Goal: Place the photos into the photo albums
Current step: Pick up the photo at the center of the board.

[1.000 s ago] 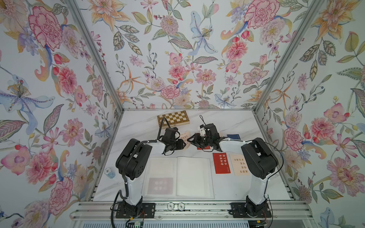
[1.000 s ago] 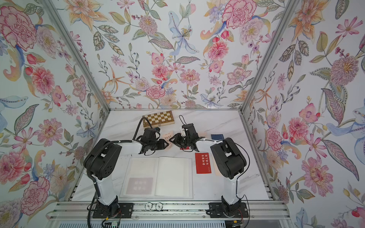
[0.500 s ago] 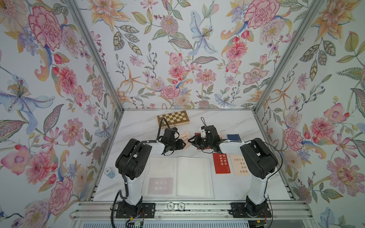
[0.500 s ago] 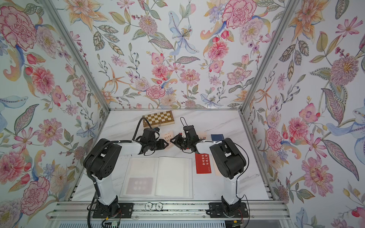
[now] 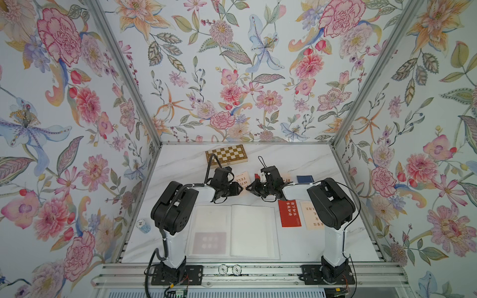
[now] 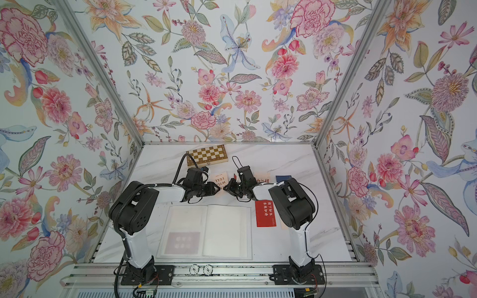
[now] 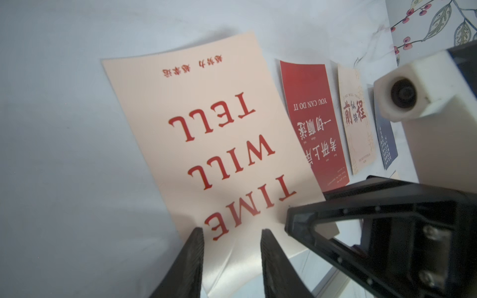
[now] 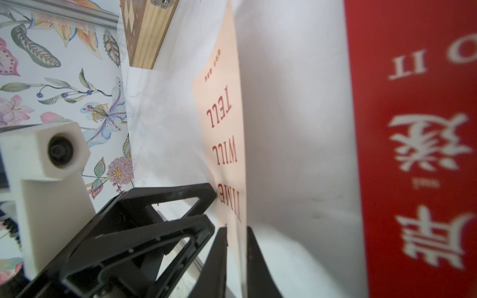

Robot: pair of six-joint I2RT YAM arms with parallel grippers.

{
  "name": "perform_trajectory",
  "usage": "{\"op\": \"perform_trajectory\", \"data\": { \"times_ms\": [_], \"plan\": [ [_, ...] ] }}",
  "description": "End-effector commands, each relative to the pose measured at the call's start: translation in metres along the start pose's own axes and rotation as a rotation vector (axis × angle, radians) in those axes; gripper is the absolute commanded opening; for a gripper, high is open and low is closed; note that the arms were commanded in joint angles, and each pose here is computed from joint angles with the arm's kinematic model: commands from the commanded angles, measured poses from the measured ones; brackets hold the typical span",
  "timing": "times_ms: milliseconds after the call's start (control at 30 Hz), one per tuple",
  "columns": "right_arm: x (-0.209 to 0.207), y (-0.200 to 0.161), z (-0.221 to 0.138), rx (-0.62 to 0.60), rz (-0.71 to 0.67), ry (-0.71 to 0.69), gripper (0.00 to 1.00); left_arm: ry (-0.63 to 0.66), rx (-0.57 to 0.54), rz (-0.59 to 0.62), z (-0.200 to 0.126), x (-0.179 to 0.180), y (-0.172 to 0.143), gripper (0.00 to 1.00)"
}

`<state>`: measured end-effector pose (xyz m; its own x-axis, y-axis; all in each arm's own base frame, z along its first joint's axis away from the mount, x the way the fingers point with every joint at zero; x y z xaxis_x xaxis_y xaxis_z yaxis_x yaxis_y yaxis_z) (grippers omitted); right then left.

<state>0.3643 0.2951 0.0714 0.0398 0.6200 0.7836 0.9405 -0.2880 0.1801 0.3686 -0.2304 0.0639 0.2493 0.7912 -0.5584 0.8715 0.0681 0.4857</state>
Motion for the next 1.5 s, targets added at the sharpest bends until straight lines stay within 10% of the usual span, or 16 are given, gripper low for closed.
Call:
{"op": "perform_trajectory", "data": {
  "times_ms": [0, 533, 1467],
  "plan": [
    [-0.002, 0.001, 0.004, -0.009, -0.026, -0.014, 0.04, 0.063, 0.105, -0.066, -0.001, 0.019, -0.029, 0.37],
    [0.02, 0.003, -0.034, -0.062, -0.129, 0.047, 0.0, 0.122, -0.056, 0.114, -0.082, -0.017, 0.014, 0.71],
    [0.081, -0.085, -0.078, 0.271, -0.255, 0.555, 0.0, -0.413, -0.33, -0.126, -0.141, -0.008, 0.005, 0.69]
  ]
}}
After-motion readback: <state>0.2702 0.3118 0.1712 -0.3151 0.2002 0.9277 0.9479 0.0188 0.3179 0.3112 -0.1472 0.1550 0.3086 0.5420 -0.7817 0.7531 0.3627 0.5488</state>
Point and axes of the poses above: each gripper's point midway between its finger pads, its own z axis out along the fingers, its own x axis along the line the jaws close on, y = z × x, the point moved 5 cm from there along -z, back along the fingers, and after that the axes turned 2 degrees about z, right-handed, at the moved point
